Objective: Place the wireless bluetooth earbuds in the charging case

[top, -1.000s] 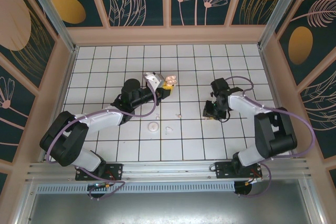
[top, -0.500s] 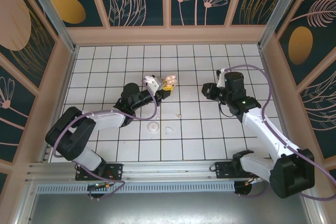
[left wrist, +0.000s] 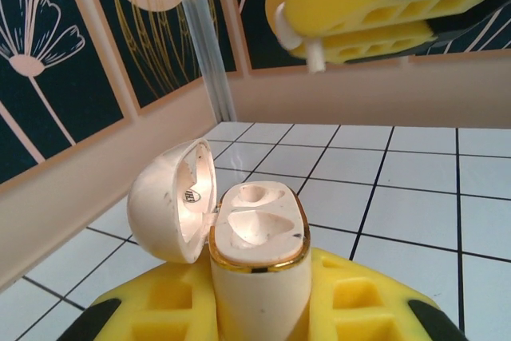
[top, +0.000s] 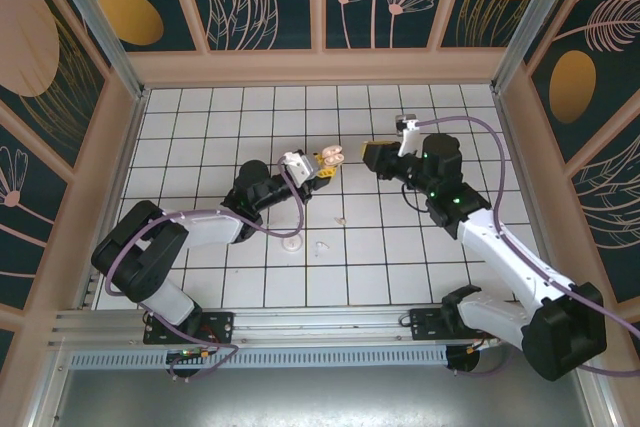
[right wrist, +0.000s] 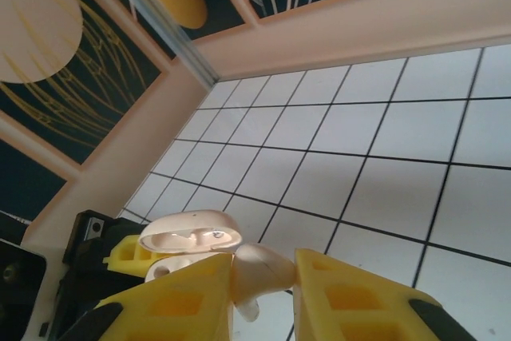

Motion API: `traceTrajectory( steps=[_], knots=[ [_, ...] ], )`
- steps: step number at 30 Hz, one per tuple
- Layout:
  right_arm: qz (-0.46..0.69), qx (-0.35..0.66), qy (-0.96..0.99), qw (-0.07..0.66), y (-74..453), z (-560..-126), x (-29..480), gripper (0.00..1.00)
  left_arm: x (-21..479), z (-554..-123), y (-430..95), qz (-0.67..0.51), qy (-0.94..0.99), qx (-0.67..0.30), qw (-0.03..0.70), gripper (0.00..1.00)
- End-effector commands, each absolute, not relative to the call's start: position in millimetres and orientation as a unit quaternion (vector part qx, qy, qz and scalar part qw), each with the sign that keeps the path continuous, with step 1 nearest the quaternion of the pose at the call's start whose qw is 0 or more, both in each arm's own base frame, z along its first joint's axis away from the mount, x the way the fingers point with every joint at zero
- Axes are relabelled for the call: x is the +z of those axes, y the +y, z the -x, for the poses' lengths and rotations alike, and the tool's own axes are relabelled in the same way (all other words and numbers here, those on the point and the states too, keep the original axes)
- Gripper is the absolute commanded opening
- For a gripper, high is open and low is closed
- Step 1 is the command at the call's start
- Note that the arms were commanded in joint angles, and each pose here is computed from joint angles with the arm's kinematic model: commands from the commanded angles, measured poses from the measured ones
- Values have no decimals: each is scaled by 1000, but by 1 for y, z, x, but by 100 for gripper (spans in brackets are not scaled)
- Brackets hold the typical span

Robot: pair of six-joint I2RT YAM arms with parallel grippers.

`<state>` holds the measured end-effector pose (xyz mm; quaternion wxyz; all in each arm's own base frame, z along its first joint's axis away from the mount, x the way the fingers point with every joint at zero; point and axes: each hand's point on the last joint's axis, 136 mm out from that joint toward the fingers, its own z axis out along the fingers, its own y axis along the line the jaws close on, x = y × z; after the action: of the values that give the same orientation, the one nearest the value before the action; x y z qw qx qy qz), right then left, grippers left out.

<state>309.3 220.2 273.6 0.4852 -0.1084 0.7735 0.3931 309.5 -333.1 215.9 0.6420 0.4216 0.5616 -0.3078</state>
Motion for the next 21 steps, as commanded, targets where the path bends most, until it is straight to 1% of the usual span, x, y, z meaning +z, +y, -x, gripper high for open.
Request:
traceTrajectory(
  steps=[1,14,21],
  knots=[
    [135,413,739,514,234,-308,302,24,237,-306,-340,-430,521,-302,673,13],
    [144,416,739,511,251,-310,296,24,252,-304,-338,-416,513,-312,683,13],
    [143,408,739,516,250,-312,294,24,260,-304,-339,-410,508,-320,687,13]
  ],
)
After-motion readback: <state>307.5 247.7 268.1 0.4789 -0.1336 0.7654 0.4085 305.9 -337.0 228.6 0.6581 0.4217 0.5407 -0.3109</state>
